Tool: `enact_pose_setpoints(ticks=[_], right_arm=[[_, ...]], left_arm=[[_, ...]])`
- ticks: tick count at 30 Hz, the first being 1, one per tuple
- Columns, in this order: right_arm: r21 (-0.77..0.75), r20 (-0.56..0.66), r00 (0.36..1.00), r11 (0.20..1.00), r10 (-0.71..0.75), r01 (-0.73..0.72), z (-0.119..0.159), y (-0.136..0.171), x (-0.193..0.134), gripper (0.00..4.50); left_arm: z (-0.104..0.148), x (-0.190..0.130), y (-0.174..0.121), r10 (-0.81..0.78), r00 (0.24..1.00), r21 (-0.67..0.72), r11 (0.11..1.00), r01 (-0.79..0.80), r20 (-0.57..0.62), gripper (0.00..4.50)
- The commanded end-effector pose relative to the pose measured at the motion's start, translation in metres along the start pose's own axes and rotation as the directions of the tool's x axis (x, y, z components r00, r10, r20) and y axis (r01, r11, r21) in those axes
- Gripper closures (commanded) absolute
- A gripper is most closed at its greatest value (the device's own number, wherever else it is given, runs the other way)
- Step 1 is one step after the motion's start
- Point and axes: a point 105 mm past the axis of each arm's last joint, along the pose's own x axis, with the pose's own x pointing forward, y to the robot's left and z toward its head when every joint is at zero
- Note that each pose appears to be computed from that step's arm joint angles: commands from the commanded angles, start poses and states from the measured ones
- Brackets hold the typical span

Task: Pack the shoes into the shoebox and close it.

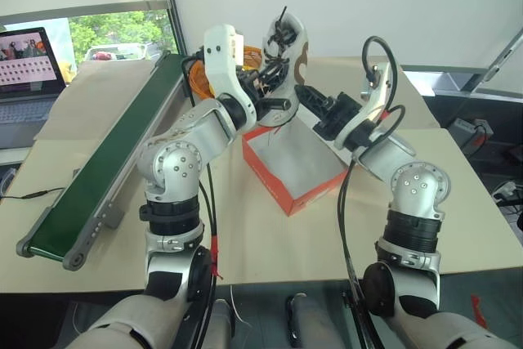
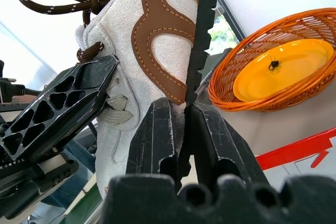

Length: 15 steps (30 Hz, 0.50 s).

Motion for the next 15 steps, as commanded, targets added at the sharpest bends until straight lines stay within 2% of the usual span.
enact_pose_setpoints(ticks=[1, 10, 15], right_arm=[[-0.016, 0.061, 0.996, 0.998, 0.064, -0.063, 0.016, 0.016, 0.003, 4.4], [-0.048, 0.07, 0.997, 0.998, 0.035, -0.032, 0.021, 0.015, 0.003, 4.41], [-0.063, 0.068, 0.998, 0.998, 0.016, -0.012, 0.023, 0.01, 0.003, 4.41]], left_arm=[[0.02, 0.001, -0.013, -0.047, 0.996, 0.037, 0.998, 0.045, 0.071, 4.5], [0.007, -0.003, -0.01, -0.052, 0.999, 0.06, 0.997, 0.052, 0.005, 4.5], [0.003, -0.013, -0.016, -0.105, 0.994, 0.055, 0.993, 0.107, -0.038, 2.78]])
